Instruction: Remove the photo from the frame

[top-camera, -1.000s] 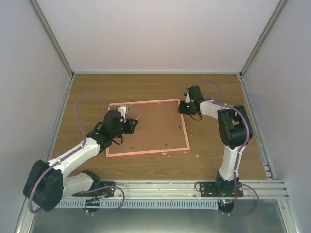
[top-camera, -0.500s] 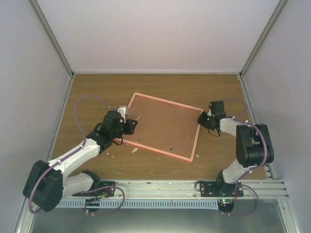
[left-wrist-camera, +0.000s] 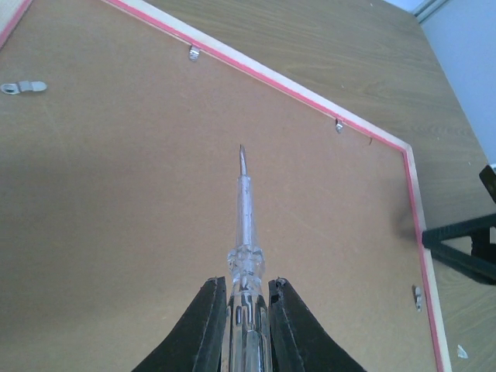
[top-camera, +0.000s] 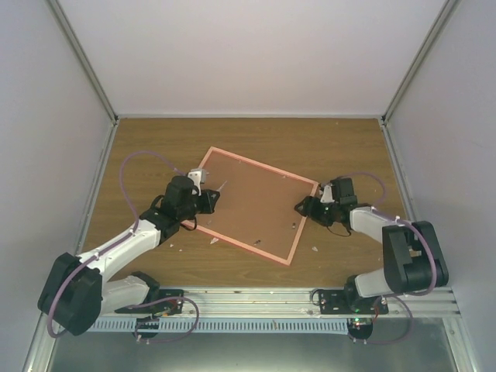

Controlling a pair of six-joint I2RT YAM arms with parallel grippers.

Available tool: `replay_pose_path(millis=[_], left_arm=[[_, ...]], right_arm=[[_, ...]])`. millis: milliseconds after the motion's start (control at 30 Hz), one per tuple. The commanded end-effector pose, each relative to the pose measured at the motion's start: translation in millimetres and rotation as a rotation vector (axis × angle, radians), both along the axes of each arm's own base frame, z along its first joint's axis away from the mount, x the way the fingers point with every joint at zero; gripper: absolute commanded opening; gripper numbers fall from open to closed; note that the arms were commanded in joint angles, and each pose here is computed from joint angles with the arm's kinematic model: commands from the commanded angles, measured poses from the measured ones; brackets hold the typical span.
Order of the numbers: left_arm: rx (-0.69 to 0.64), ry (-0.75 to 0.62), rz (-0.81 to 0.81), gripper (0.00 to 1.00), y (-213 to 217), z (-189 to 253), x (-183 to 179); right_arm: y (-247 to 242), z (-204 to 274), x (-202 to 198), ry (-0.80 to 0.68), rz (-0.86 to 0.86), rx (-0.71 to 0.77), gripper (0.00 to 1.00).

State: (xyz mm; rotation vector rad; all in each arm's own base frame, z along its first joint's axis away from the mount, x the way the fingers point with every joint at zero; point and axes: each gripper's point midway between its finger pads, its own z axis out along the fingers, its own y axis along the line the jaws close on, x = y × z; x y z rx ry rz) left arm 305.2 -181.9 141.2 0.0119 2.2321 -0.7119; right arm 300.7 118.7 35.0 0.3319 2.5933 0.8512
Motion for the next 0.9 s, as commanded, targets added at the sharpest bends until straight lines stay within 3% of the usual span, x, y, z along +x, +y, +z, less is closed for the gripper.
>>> replay_pose_path(millis=[0,467,767,867], left_arm=[[-0.035,-0.070,0.010,0.00,-4,21,15],[-0.012,-0.075,0.026,0.00,2,20,14],[0.003,-0.085,0.032,0.00,6,22,13],[0.002,-0.088,0.024,0.00,6,22,12]], right_arm=[[31,3,-32,0.060,0.124,0.054,0.69],[125,14,-57,0.010,0.560,-0.025,0.73],[105,44,4,-0.180,0.607,-0.360,0.75],[106,50,31,-0.252,0.632,-0.406,0.76]])
